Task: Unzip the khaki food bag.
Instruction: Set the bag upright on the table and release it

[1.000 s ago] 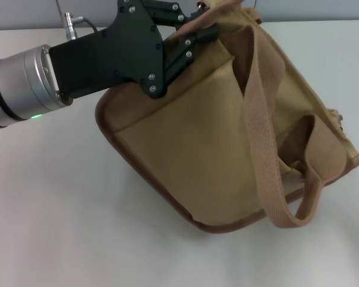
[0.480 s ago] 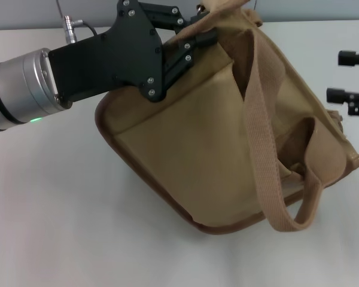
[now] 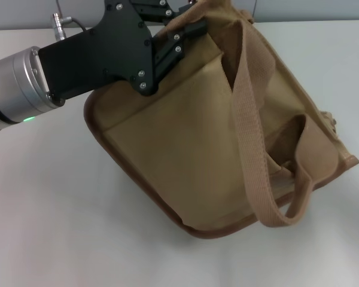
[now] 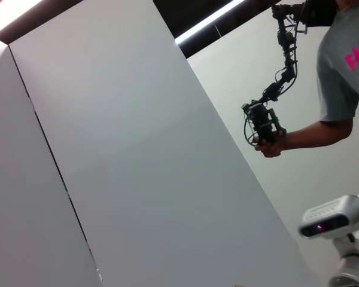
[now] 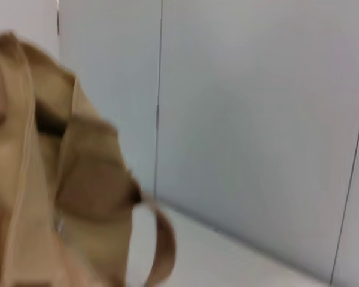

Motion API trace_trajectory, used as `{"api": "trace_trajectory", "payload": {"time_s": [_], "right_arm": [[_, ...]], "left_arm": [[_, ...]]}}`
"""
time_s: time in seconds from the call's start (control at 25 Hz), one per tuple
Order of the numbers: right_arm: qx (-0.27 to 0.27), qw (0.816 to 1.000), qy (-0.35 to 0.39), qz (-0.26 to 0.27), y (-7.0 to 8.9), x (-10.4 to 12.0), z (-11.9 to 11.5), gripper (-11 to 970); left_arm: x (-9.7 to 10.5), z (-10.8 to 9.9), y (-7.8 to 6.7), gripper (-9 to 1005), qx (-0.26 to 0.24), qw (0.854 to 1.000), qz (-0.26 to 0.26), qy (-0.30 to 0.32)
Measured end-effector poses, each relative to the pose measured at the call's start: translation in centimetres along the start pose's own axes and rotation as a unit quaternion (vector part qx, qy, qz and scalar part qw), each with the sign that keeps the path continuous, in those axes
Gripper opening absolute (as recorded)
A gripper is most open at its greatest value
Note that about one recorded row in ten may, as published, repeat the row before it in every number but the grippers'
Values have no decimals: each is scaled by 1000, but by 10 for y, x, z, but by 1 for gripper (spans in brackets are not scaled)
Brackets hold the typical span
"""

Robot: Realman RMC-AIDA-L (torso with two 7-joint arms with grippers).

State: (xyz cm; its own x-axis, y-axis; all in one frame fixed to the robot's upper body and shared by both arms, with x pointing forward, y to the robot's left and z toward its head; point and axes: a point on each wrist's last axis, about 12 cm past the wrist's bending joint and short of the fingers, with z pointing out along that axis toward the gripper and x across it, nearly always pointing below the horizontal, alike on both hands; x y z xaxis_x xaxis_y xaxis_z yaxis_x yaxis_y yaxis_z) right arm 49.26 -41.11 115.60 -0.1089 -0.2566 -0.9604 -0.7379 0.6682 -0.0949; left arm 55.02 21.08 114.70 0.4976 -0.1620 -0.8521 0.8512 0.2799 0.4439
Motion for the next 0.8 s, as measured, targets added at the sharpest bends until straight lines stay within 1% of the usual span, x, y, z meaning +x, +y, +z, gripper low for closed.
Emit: {"api": "trace_trajectory", "payload": {"time_s": [0.04,0.08,0.12,0.16,0.2,0.32,0.36,0.4,0.44,0.52,0.56,0.64,0.72,0.8], "right_arm": [[-6,1000,13,-1,1,5,-5,697],[-26,999,37,-2,5,13,-7,697],[-26,999,37,-2,5,13,-7,696],[-55,997,57,-7,11,17,-2,696],[-55,997,57,-7,11,17,-2,696],[-83,993,83,-15,18,21,15,696],[-85,992,92,-23,19,22,31,696],[-85,991,97,-26,19,22,38,696],[-85,991,97,-26,19,22,38,696],[-84,990,103,-34,19,20,49,696],[-80,990,106,-46,19,19,57,696],[-78,990,106,-54,19,18,61,695],[-89,988,105,-70,20,11,73,695],[-99,987,104,-74,21,9,77,695]], "left_arm": [[0,0,0,187,0,1000,0,0],[0,0,0,188,-1,1000,0,0],[0,0,0,188,-1,1000,0,0],[0,0,1,188,-1,1000,1,0],[0,0,1,189,-1,1000,1,0],[0,2,1,190,1,1000,1,0],[0,3,1,190,3,1000,1,0],[0,3,1,190,3,1000,1,0],[0,3,1,191,3,1000,1,0],[0,4,1,191,3,1000,0,0],[0,3,1,192,4,1000,-1,-1],[0,3,1,192,4,1000,-1,-1],[0,3,1,193,4,1000,-2,-1],[0,3,1,194,4,1000,-1,-1]]}}
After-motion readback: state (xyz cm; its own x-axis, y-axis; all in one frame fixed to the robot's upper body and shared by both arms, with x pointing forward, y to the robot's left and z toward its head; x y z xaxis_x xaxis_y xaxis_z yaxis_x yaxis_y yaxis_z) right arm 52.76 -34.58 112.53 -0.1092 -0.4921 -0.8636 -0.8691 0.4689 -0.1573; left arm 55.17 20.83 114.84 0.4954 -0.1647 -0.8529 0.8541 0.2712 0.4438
